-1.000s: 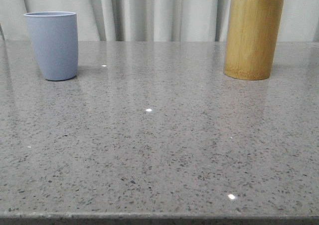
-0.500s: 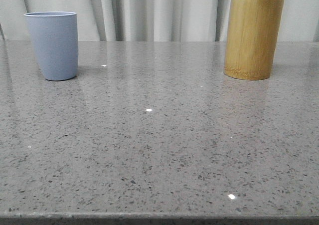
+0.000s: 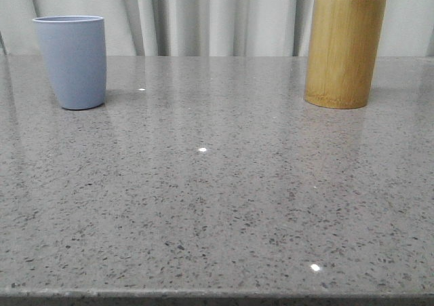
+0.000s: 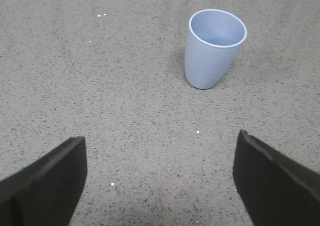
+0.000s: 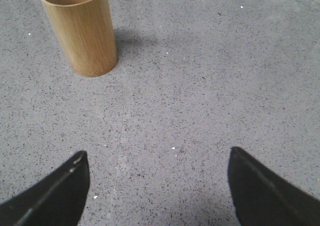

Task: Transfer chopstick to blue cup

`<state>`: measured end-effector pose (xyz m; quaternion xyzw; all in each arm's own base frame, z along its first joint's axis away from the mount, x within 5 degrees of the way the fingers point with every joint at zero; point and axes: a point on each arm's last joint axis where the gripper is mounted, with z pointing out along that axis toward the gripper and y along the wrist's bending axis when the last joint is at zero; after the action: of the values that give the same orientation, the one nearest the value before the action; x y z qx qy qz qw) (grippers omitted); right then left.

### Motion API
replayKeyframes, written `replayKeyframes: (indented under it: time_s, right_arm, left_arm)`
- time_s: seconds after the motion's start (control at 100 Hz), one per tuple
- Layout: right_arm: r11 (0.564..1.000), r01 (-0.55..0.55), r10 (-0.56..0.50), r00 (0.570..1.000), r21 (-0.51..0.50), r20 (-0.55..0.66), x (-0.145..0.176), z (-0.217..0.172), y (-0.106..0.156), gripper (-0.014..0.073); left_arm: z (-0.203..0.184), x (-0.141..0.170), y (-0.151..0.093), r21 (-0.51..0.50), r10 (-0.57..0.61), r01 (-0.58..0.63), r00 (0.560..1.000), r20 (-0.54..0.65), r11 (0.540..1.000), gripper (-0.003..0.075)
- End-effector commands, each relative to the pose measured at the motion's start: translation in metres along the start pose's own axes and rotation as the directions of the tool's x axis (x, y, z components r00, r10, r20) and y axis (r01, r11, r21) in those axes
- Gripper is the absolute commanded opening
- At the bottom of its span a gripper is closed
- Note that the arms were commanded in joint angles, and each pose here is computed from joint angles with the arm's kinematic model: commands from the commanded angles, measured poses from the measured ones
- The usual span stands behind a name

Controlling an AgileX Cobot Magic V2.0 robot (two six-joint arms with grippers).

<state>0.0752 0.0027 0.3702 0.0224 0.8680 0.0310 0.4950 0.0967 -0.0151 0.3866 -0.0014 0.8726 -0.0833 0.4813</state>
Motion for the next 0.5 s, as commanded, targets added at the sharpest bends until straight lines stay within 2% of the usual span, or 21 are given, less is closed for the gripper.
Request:
replayKeyframes:
  time_s: [0.0, 0.16, 0.49]
  right_arm:
    - [1.0, 0.001, -0.001, 0.996, -0.006, 0.092, -0.014, -0.004, 0.001, 0.0594]
    - [1.0, 0.0, 0.001, 0.996, -0.008, 0.091, -0.014, -0.004, 0.001, 0.0594]
    - [1.0, 0.0, 0.001, 0.996, -0.008, 0.094, -0.014, -0.004, 0.001, 0.0594]
  left_arm:
    - [-0.001, -0.013, -0.004, 0.033, -0.022, 0.019, 0.997, 0.076, 0.999, 0.0585]
    - [0.015, -0.024, -0.004, 0.027, -0.025, 0.025, 0.999, 0.029, 0.999, 0.0585]
    - [0.081, -0.079, -0.011, 0.05, -0.049, 0.052, 0.998, -0.049, 0.997, 0.0585]
